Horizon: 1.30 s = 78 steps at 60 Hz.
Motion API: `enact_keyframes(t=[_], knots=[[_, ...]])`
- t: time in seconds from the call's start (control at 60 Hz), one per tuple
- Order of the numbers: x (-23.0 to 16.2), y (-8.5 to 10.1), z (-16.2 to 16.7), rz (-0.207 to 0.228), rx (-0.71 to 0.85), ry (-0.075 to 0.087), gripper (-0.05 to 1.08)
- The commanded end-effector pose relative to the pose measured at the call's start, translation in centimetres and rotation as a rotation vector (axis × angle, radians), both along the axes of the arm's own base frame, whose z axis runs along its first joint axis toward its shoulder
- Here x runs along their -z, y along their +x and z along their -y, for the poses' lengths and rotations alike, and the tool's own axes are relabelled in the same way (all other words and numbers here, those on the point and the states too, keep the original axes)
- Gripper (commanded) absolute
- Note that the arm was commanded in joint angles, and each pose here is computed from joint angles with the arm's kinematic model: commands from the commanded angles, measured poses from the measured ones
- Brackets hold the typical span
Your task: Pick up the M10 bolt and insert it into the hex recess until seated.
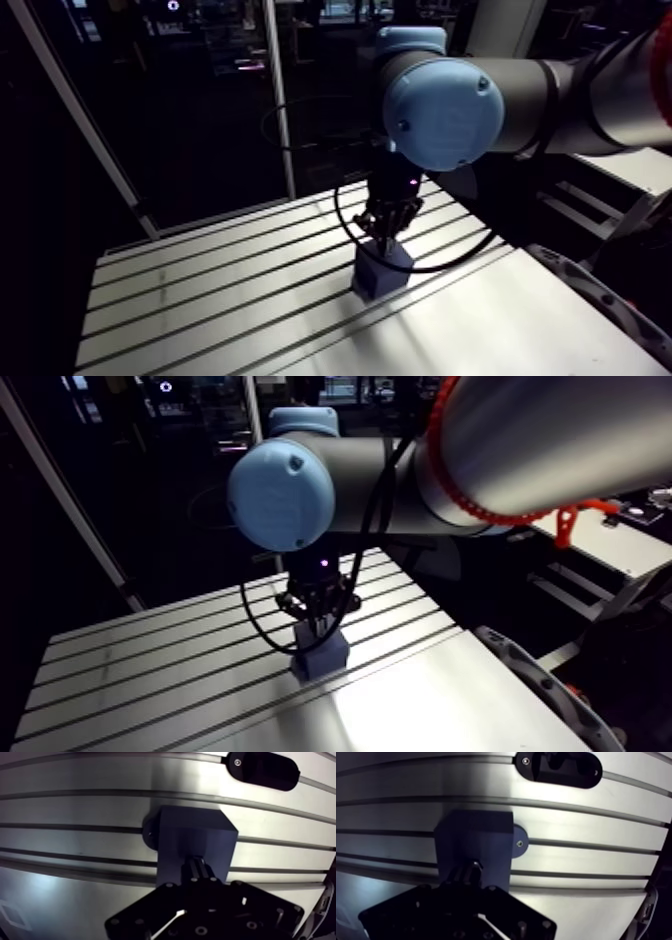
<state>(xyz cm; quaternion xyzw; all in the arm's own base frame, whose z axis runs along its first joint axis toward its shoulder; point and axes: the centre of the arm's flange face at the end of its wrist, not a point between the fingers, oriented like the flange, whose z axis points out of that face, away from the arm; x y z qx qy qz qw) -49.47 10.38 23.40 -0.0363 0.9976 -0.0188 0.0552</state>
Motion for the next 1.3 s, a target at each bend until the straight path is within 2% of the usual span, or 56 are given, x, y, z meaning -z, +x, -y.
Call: enact_keyframes(t=[0.017, 0.983, 1.3], knots=[[0.1, 0.0, 0.0, 0.003, -0.008, -0.001, 1.08], [0.7, -0.1, -0.3, 0.011, -0.007, -0.007, 1.08], [-0.4, -0.3, -0.3, -0.004, -0.009, 0.000, 1.08]])
